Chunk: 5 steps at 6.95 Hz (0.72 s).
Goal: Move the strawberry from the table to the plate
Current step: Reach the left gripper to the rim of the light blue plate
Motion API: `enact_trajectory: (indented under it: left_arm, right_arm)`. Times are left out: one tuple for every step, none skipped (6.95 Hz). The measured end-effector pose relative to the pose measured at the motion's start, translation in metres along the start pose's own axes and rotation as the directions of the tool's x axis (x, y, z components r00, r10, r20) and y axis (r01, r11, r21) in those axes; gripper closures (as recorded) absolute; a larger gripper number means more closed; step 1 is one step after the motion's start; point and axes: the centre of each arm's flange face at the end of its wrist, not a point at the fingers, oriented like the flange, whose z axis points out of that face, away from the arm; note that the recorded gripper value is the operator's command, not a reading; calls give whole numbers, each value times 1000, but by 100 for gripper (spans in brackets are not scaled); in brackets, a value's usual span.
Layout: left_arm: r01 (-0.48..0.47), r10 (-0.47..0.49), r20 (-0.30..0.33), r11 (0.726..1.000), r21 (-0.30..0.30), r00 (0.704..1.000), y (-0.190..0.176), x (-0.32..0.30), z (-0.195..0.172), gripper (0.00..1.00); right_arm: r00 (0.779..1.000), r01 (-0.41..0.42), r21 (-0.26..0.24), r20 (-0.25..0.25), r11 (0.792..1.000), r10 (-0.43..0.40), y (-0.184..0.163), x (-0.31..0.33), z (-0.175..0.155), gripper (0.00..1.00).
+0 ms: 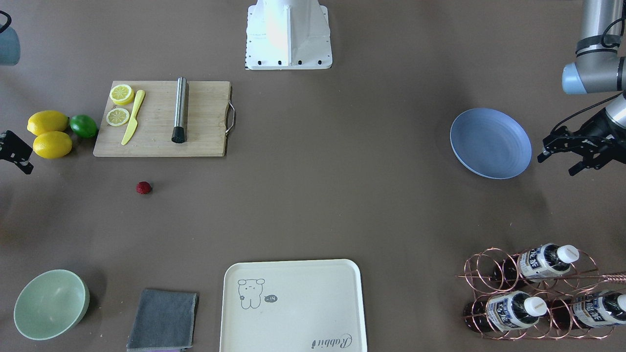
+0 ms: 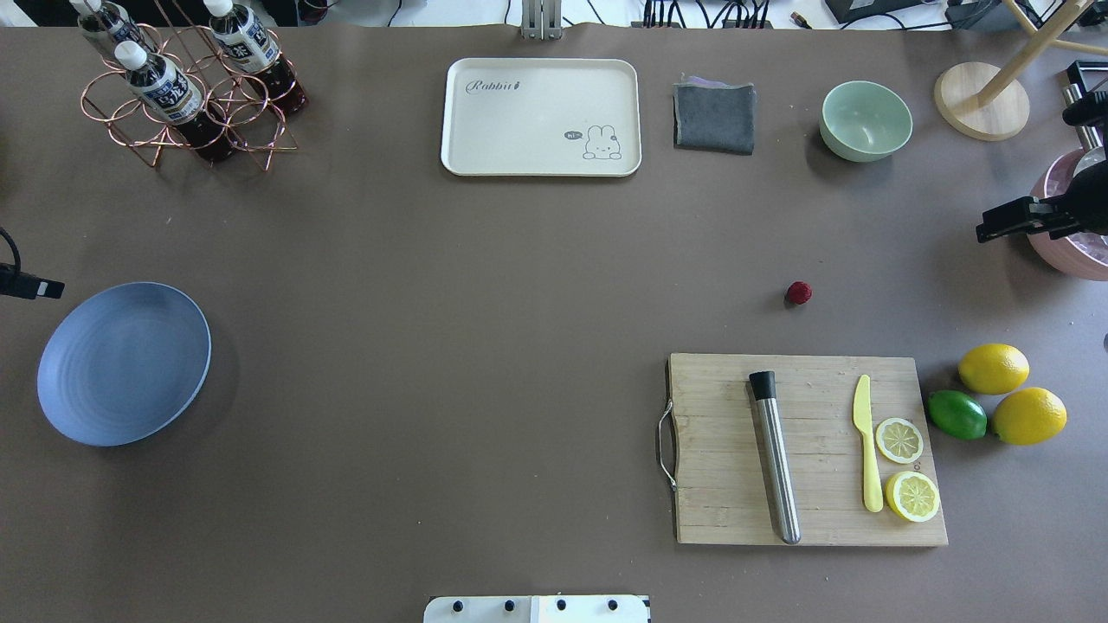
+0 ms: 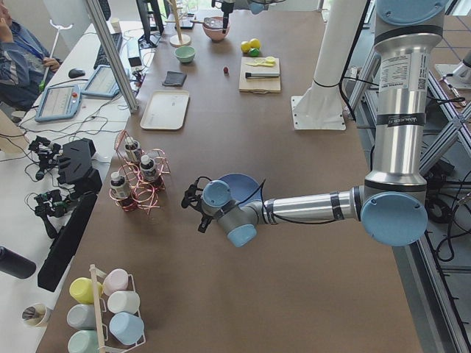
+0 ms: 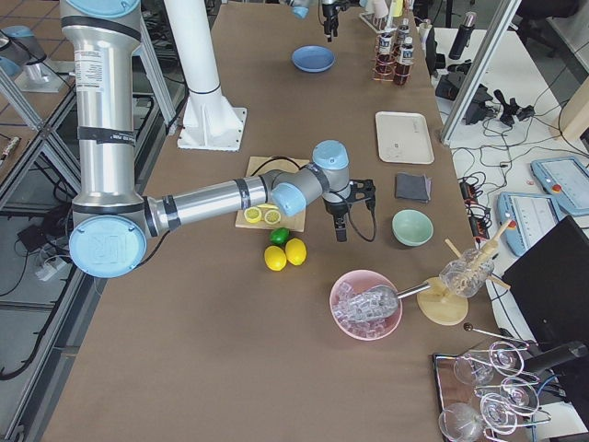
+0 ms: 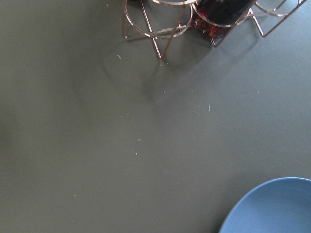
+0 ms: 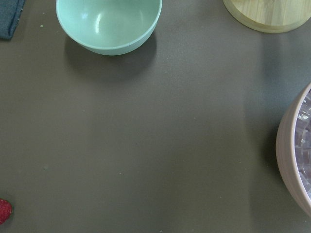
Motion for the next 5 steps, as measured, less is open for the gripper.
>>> enact_trajectory:
  left_arm:
    - [13,-13,-17,1000,1,1000,11,9,12,5]
    - [19,-19,-27,1000,2,999,18,12,15,20]
    - [16,-16,-35,1000,7,999,21,14,15,45]
    - [9,-9,-43,1000,13,999,23,14,14,48]
    - [4,-4,-47,1000,14,999,26,14,13,48]
  right_arm:
    - [1000,2,0,0,1000,-2,0,-1,1,0]
    - [1000,2,1,0,1000,-2,0,-1,1,0]
    - [1000,2,1,-1,1000,-2,0,-1,1,0]
    - [1000,3,1,0,1000,-3,0,-1,1,0]
    - [1000,3,2,0,1000,-3,0,-2,1,0]
